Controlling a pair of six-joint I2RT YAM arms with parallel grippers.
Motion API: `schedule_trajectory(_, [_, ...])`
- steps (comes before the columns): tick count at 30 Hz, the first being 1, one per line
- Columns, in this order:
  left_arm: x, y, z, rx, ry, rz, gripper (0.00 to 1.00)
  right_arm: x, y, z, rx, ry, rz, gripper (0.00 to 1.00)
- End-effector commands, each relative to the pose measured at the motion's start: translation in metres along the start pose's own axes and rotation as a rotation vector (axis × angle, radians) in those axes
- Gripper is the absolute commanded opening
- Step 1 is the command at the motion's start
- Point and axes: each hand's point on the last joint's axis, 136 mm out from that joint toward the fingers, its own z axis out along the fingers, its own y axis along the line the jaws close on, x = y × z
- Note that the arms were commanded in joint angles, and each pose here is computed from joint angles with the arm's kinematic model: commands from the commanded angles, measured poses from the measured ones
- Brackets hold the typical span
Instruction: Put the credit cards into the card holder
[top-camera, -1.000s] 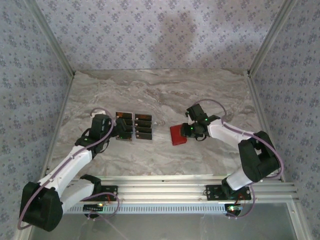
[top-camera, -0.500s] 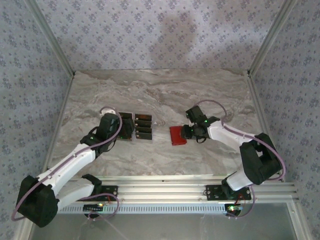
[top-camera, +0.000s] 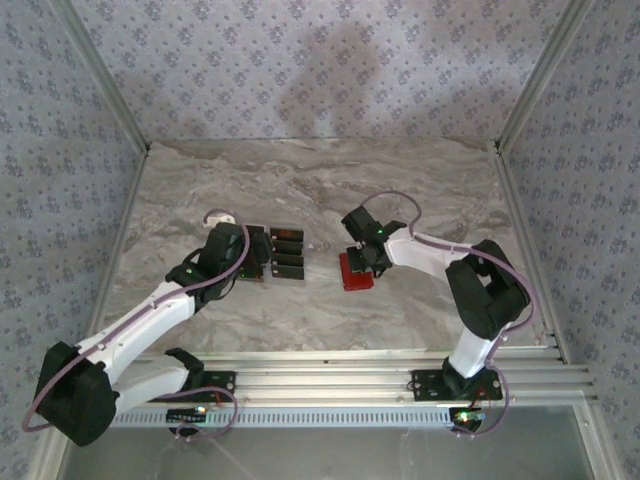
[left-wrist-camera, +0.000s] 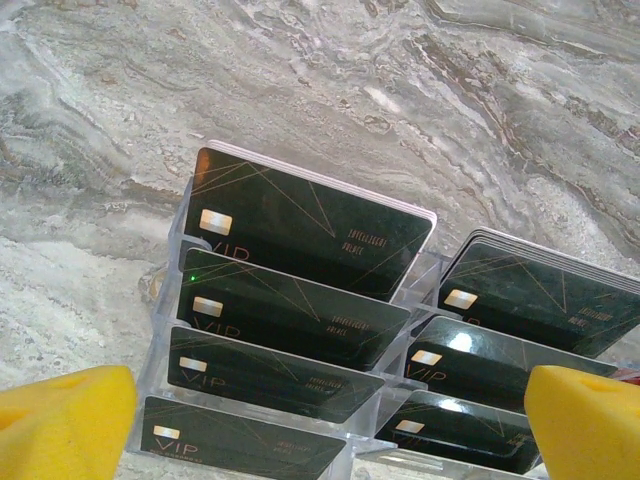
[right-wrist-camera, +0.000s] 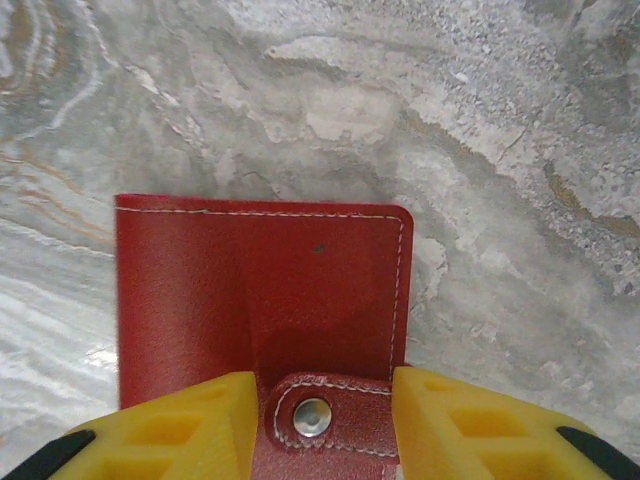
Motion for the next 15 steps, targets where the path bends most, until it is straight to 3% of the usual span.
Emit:
schedule_trajectory(1, [-0.011,-0.007,-0.004,0.006,-0.022,-0.009,1.00,0.001,-0.005,0.003,0.047,0.024,-0.024,0.41])
schedule_trajectory(5, [-0.011,-0.009,-0.004,0.011,-0.021,-0.007,1.00,0.004,-0.006,0.008,0.056,0.036,-0.027,0.37])
schedule_trajectory(15, [-0.015,-0.015,-0.006,0.027,-0.022,-0.004,1.00,0.013,-0.009,0.005,0.044,0.046,-0.025,0.07])
